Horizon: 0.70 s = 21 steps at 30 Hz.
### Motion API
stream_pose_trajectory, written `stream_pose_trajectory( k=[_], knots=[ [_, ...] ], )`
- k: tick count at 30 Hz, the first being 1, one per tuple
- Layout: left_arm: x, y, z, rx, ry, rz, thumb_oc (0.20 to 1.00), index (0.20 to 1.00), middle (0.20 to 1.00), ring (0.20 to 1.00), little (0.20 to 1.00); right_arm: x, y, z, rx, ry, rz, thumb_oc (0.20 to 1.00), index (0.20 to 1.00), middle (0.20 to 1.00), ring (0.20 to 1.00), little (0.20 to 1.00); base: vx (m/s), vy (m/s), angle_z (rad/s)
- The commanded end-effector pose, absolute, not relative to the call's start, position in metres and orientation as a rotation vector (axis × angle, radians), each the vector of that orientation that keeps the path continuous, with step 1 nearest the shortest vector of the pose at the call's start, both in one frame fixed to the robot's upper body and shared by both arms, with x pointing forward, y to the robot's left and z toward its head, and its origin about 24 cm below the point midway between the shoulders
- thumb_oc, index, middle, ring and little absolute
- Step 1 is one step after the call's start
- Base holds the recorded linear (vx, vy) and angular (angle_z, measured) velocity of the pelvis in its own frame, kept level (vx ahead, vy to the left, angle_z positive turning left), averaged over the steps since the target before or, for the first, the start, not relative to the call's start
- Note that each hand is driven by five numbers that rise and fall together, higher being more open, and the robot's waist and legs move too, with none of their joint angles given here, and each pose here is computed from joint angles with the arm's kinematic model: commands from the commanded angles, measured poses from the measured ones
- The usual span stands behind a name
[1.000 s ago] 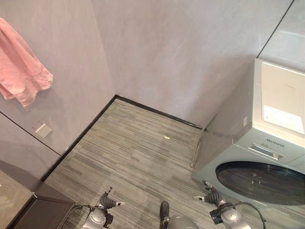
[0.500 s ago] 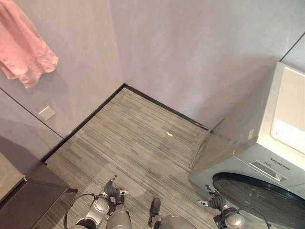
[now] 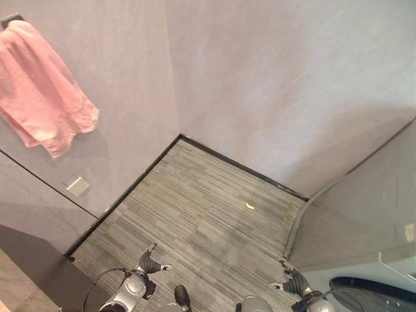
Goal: Put brush and paste in cup on sink, flatten towel.
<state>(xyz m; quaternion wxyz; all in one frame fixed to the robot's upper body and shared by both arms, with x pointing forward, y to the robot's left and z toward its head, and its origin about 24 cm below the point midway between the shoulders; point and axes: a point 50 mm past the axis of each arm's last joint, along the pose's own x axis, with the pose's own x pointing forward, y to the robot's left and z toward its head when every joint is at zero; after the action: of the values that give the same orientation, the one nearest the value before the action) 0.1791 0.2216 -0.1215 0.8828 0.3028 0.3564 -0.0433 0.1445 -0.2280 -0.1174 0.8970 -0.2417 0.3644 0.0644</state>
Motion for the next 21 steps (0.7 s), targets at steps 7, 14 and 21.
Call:
stream_pose_trajectory(
  k=[7,14,21],
  knots=[
    [0.188,0.223,-0.114,0.656,0.67,-0.093,1.0,1.0,1.0,1.0,1.0,0.162,-0.212,-0.1,-0.496,0.601,0.199,1.0,1.0,1.0,1.0,1.0,0.28,0.042,0.88],
    [0.184,0.213,-0.119,0.637,0.685,-0.116,1.0,1.0,1.0,1.0,1.0,0.159,-0.213,-0.103,-0.512,0.628,0.222,1.0,1.0,1.0,1.0,1.0,0.29,-0.121,1.29],
    [0.18,0.217,-0.119,0.584,0.703,-0.063,1.0,1.0,1.0,1.0,1.0,0.18,-0.218,-0.085,-0.573,0.529,0.241,1.0,1.0,1.0,1.0,1.0,0.18,-0.153,0.6]
  ],
)
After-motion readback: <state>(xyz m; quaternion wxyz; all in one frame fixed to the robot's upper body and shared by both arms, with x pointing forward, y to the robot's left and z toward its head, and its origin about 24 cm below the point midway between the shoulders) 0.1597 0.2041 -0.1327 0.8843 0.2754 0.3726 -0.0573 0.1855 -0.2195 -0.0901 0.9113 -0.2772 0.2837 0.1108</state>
